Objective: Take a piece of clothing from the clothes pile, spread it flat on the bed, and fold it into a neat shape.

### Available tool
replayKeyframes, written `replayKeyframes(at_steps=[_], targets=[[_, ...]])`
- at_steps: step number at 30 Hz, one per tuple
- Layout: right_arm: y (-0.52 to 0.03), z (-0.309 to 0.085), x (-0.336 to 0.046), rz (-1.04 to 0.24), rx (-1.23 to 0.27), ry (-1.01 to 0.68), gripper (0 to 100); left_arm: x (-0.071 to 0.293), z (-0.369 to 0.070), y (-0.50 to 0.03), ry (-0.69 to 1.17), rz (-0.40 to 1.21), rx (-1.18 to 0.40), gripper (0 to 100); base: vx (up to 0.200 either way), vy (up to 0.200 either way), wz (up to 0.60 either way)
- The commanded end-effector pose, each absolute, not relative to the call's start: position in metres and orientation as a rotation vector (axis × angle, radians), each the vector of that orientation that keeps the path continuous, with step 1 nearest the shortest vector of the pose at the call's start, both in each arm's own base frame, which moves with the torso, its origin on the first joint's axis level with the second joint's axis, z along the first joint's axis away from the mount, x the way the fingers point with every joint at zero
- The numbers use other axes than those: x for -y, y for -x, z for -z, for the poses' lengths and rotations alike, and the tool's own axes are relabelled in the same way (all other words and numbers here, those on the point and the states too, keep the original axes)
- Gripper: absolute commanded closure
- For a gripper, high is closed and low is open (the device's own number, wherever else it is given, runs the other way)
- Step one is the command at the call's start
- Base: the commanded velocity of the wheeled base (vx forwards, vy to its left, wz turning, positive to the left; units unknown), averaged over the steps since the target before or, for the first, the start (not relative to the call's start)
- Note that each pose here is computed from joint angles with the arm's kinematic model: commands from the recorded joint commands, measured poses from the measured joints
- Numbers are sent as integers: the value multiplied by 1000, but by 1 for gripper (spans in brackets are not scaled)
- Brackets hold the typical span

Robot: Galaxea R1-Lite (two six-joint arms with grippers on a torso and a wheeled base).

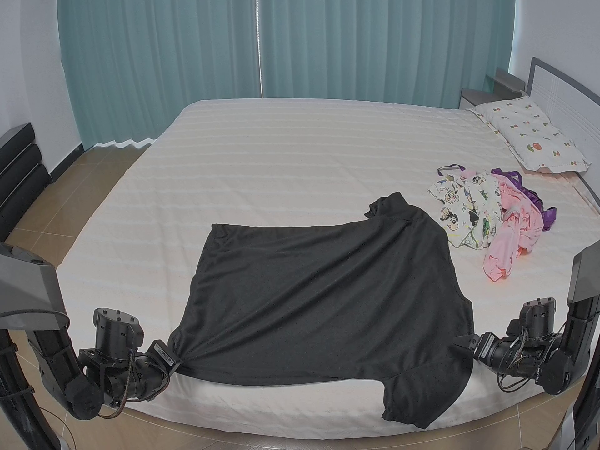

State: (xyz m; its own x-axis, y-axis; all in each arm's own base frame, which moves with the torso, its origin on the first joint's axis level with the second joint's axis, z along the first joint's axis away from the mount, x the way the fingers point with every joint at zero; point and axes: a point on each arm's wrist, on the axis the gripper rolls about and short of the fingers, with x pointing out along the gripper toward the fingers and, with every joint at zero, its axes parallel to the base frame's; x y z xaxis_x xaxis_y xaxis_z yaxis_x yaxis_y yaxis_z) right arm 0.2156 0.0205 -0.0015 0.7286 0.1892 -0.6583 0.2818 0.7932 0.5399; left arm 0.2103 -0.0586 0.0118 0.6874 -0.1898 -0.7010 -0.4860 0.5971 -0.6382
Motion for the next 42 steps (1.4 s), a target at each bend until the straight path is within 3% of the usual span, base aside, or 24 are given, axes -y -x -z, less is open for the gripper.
replayKeyframes(at_steps=[1, 15, 16, 31, 40, 41, 42], targets=[[-217, 7, -10, 73, -784, -690, 0, 56, -19, -213, 949, -176, -777, 100, 0, 0, 0], [-239, 17, -13, 10, -746, -731, 0, 55, -20, -218, 955, -167, -762, 100, 0, 0, 0], [-239, 17, -13, 10, -744, -731, 100, 55, -20, -218, 956, -168, -761, 100, 0, 0, 0], [-297, -4, 5, -32, -495, -773, 100, 54, -18, -217, 971, -152, -787, 100, 0, 0, 0], [-313, 2, -1, -133, -492, -684, 100, 54, -17, -218, 974, -154, -791, 100, 0, 0, 0], [-313, 3, -5, -145, -500, -683, 0, 54, -17, -218, 973, -155, -793, 100, 0, 0, 0], [-313, 7, -9, -156, -511, -683, 0, 54, -16, -218, 973, -158, -795, 100, 0, 0, 0]])
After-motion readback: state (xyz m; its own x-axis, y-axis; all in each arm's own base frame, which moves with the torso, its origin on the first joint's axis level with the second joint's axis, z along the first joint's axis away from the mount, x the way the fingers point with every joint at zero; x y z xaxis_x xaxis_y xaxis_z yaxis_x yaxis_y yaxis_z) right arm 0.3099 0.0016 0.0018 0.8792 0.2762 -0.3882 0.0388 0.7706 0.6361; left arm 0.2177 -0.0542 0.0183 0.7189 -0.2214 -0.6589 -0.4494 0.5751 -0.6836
